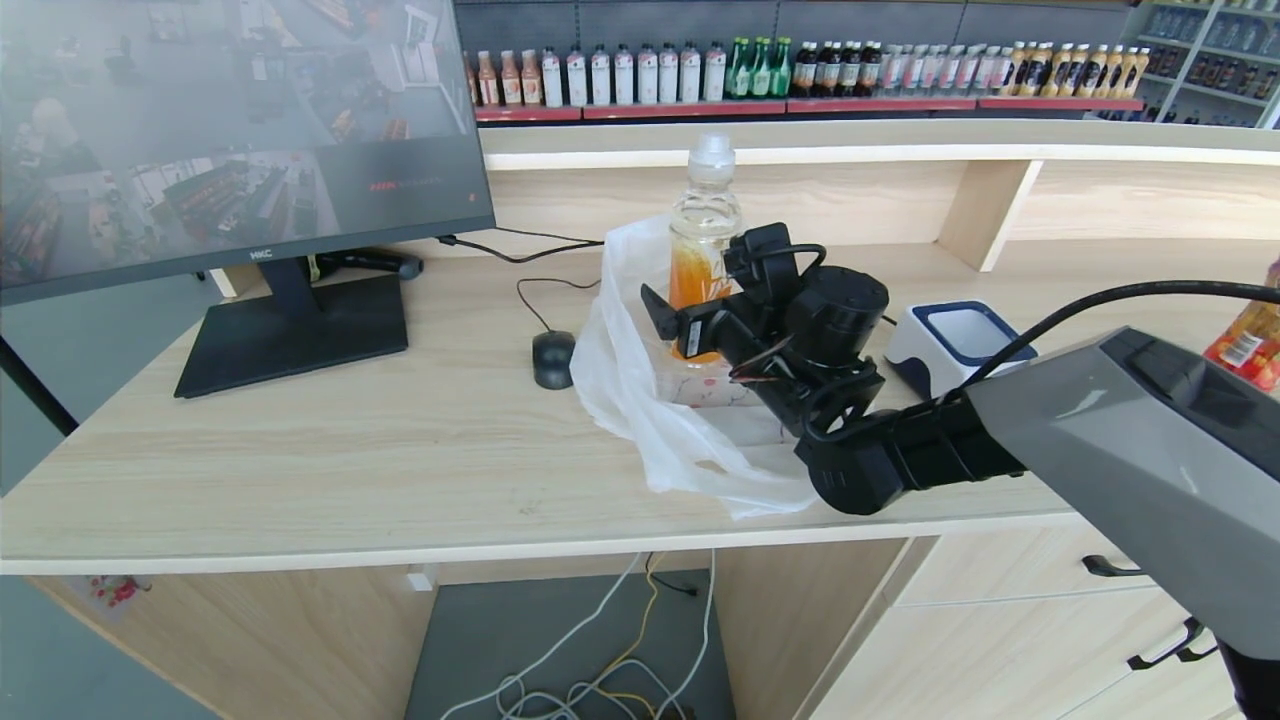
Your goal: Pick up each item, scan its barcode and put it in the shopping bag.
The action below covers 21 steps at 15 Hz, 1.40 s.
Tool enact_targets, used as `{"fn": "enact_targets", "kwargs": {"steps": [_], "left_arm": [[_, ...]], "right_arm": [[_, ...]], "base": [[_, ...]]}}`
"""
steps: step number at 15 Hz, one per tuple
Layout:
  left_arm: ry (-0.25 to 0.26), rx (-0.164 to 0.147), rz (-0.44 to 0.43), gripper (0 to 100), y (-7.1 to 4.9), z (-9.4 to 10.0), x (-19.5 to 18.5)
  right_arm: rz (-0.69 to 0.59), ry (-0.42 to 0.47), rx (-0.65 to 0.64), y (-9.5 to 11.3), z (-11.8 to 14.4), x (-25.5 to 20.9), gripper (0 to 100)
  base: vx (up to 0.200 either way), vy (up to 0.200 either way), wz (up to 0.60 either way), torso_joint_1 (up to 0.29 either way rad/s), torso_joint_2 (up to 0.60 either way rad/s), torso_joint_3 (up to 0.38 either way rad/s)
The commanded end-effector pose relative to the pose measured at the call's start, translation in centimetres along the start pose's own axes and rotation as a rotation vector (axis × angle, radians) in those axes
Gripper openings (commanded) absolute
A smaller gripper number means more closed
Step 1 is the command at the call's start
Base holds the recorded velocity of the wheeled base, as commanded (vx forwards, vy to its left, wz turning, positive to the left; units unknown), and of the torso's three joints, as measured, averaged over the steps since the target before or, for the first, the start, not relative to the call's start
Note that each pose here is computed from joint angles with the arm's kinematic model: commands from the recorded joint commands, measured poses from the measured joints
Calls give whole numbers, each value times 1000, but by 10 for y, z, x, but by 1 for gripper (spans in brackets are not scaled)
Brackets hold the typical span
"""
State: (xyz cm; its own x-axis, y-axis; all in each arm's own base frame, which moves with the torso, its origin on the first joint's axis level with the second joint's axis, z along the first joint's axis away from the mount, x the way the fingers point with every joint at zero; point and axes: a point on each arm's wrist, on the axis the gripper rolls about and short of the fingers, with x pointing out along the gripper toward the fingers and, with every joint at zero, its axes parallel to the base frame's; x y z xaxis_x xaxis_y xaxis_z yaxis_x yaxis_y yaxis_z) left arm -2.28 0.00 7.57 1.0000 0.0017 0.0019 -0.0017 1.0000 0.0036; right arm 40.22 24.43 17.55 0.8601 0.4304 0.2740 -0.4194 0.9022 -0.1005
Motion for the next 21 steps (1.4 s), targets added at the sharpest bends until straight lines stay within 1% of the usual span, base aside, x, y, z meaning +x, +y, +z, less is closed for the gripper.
{"fn": "enact_targets", "kwargs": {"steps": [1,6,7,10,11,12,14,17,18,19,21], "left_arm": [[-1,-1,1,100,0,0,0],[0,-1,1,100,0,0,0],[-1,-1,1,100,0,0,0],[-1,1,1,100,0,0,0],[-1,1,1,100,0,0,0],[-1,-1,1,100,0,0,0],[-1,1,1,100,0,0,0],[-1,1,1,100,0,0,0],[-1,1,1,100,0,0,0],[-1,1,1,100,0,0,0],[-1,-1,1,100,0,0,0]], "right_arm": [[0,-8,0,0,3,0,100],[-5,-31,-2,-2,14,-6,100],[-5,-37,-16,-3,23,-11,100],[-1,-25,-18,-4,29,-19,100],[13,-25,-16,0,41,-35,100],[19,-40,-14,2,47,-46,100],[41,-48,-8,9,50,-76,100],[68,-53,-30,9,65,-131,100],[68,-60,-35,8,67,-140,100],[71,-96,-34,7,76,-158,100],[51,-109,-7,15,87,-178,100]], "base": [[0,0,0,0,0,0],[0,0,0,0,0,0],[0,0,0,0,0,0],[0,0,0,0,0,0],[0,0,0,0,0,0],[0,0,0,0,0,0],[0,0,0,0,0,0],[0,0,0,0,0,0],[0,0,0,0,0,0],[0,0,0,0,0,0],[0,0,0,0,0,0]]}}
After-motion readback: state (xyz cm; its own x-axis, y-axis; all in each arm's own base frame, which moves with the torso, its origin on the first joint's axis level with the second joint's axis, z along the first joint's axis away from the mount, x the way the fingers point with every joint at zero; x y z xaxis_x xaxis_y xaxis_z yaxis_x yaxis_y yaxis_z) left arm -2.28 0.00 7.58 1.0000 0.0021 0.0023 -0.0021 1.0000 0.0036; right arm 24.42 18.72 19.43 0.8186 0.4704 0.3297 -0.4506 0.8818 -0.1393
